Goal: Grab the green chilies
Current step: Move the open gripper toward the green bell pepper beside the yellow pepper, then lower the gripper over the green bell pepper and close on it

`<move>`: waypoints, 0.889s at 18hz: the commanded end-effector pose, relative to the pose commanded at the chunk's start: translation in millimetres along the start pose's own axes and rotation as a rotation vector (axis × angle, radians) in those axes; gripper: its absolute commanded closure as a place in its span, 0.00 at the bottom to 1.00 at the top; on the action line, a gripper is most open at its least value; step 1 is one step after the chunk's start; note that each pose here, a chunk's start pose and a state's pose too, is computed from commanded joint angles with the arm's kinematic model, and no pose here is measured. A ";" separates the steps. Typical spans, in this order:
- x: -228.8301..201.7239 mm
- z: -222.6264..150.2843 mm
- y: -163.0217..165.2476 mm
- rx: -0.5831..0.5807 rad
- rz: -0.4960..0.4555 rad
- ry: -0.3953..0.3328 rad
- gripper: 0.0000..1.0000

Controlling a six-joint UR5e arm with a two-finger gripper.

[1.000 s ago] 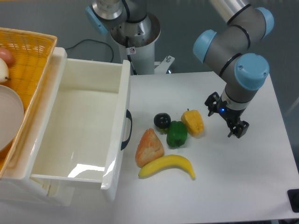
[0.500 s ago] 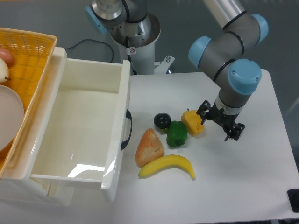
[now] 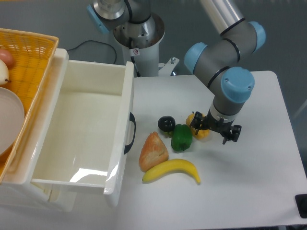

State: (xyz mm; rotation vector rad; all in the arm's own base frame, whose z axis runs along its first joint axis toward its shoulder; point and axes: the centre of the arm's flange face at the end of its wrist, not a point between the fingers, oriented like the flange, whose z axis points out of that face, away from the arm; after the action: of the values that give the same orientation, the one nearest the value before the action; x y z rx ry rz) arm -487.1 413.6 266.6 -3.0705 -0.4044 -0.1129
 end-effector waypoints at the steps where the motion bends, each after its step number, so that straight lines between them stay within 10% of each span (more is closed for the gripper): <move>1: 3.7 2.6 -1.8 -0.003 -0.029 0.005 0.00; 16: 43.8 35.3 6.5 -0.023 -0.116 0.110 0.00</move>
State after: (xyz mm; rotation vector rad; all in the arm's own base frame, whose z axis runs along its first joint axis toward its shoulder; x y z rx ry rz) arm -440.8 420.4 234.6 -3.0433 -0.5783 -0.2915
